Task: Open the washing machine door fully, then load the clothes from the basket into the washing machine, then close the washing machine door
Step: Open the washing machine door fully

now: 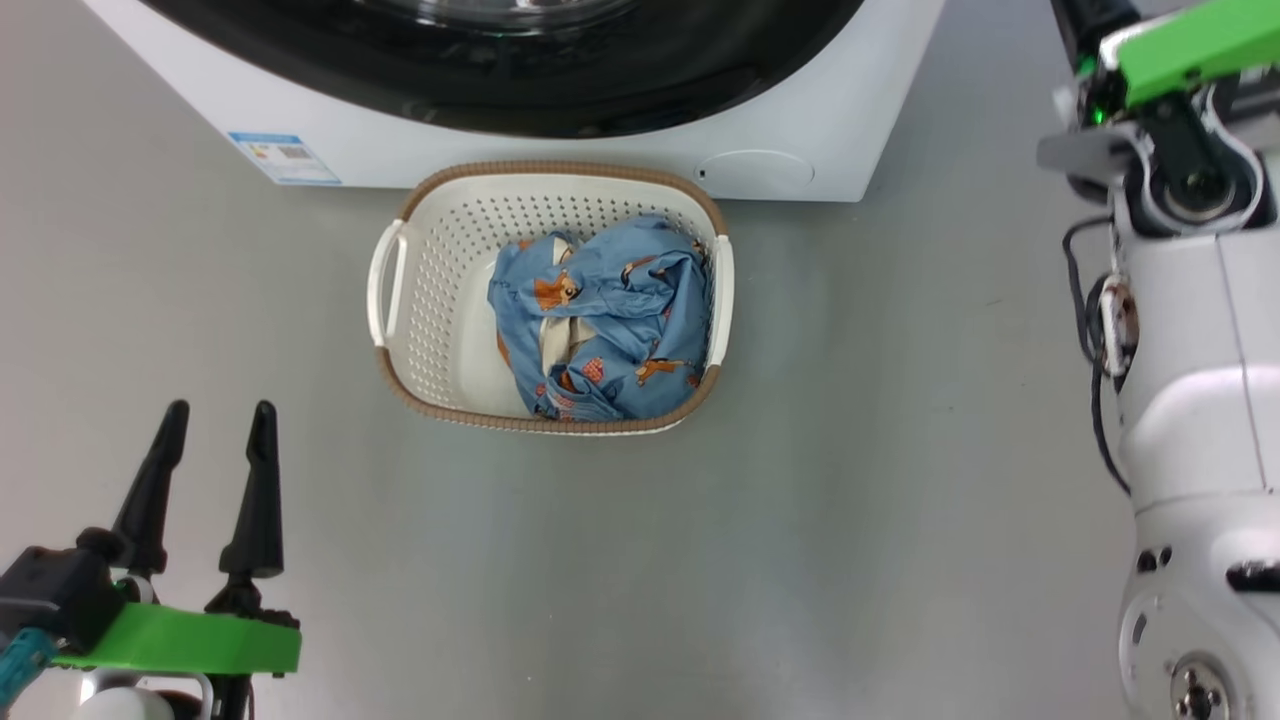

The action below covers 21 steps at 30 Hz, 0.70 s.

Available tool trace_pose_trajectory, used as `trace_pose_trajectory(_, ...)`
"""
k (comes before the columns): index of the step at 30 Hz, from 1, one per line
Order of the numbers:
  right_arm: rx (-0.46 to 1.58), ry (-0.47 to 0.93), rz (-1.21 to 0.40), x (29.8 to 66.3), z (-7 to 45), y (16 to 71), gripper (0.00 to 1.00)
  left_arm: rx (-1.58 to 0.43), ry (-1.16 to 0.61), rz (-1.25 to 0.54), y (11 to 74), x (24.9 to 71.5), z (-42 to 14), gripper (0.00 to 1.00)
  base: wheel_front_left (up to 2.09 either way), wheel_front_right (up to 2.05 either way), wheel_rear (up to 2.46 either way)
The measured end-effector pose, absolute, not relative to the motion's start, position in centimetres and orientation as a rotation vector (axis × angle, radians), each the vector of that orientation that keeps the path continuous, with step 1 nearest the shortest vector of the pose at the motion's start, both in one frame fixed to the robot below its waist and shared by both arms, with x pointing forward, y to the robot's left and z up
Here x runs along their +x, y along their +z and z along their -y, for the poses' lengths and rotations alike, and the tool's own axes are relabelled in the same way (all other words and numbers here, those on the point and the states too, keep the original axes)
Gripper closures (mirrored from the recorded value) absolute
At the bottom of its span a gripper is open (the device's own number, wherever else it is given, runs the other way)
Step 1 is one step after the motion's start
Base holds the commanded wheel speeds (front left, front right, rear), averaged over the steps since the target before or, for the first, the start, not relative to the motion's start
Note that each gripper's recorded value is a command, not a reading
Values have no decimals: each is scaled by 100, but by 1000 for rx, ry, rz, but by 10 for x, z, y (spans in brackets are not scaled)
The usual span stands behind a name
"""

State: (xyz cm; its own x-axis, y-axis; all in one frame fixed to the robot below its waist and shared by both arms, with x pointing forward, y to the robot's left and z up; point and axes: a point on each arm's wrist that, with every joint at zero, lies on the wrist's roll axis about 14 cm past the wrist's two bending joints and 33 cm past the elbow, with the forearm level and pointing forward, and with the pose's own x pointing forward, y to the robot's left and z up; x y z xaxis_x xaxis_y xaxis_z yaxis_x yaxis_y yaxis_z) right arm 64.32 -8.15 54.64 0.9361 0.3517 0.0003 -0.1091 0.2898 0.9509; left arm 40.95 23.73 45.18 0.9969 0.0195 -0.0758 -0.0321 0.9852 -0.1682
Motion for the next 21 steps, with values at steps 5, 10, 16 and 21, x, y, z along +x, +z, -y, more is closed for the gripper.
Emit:
trace_pose_trajectory(5, 1247, 343, -234, 657, 72, 559, 100, -173, 30, -80, 450, 410, -239, 0, 0, 0, 0)
trace_pose_trajectory(10, 1240, 364, -257, 668, 62, 564, 100, -172, 37, -92, 446, 408, -240, 0, 0, 0, 0)
trace_pose_trajectory(16, 1246, 379, -257, 683, 54, 575, 100, -175, 32, -94, 445, 413, -239, 0, 0, 0, 0)
trace_pose_trajectory(21, 1230, 383, -288, 693, 44, 571, 100, -182, 28, -97, 442, 417, -238, 0, 0, 0, 0)
